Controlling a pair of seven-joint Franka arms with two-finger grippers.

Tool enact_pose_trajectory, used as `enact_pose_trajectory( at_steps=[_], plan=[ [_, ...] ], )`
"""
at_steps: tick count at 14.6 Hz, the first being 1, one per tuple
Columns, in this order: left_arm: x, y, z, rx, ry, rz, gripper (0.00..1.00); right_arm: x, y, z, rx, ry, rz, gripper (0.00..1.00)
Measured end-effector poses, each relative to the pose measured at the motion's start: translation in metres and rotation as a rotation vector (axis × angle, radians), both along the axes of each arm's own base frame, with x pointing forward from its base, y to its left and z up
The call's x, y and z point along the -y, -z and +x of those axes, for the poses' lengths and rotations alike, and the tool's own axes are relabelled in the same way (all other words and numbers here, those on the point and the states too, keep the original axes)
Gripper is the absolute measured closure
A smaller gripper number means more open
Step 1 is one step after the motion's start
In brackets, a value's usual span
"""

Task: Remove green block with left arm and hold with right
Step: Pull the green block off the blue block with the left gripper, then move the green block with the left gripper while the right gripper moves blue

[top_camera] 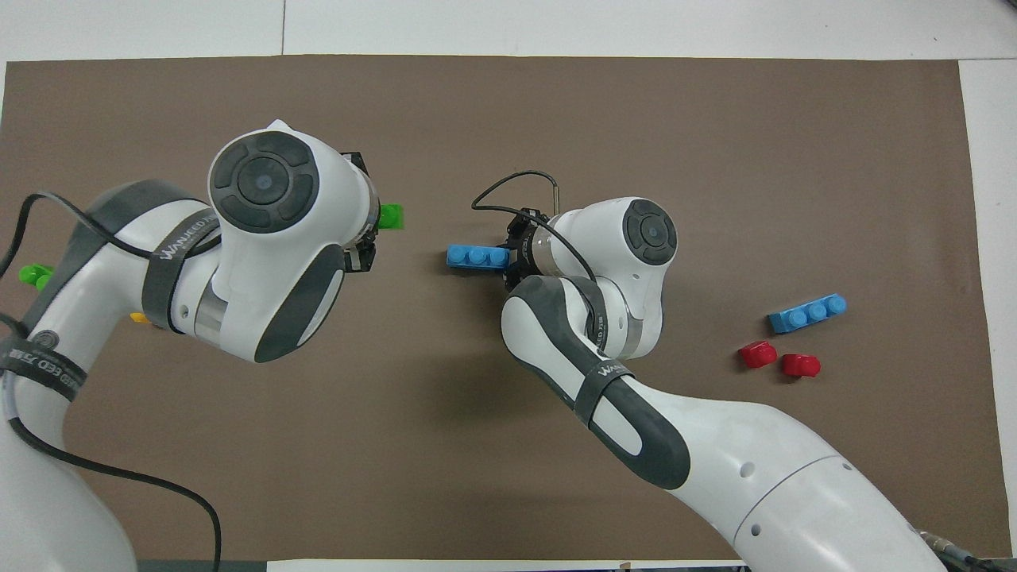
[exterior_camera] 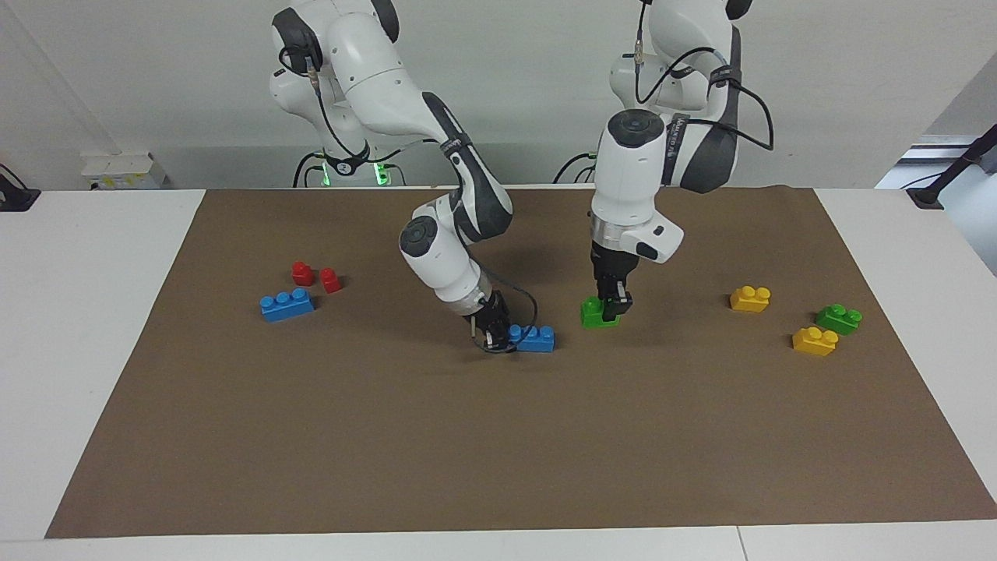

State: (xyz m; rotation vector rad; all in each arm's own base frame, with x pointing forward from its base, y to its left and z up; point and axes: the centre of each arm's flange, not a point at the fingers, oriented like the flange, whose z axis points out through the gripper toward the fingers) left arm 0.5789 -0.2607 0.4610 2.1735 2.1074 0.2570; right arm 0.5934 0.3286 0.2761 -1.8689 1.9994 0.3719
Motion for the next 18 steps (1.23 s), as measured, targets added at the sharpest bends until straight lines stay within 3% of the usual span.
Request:
enact_pose_trajectory(
  at_steps=[4,8,11,13,16,18],
  plan=[
    [-0.065,0.002,0.025,-0.013,0.069,0.035,0.65,0.051,-0.032,0.037,-0.019,0.008,0.028,0.65],
    [-0.149,0.015,0.041,-0.054,0.193,0.047,0.65,0.182,-0.078,0.067,-0.051,-0.07,0.064,0.65],
    [-0.205,0.029,0.046,-0.065,0.284,0.037,0.65,0.308,-0.086,0.063,-0.06,-0.135,0.103,0.65],
    [-0.226,0.038,0.046,-0.058,0.317,0.044,0.65,0.378,-0.072,0.049,-0.079,-0.153,0.117,0.65],
    [-0.252,0.052,0.044,-0.056,0.353,0.053,0.65,0.418,-0.051,0.032,-0.114,-0.165,0.079,0.65],
    [-0.267,0.064,0.045,-0.058,0.364,0.056,0.65,0.421,-0.038,0.028,-0.111,-0.161,0.064,0.65]
  ],
)
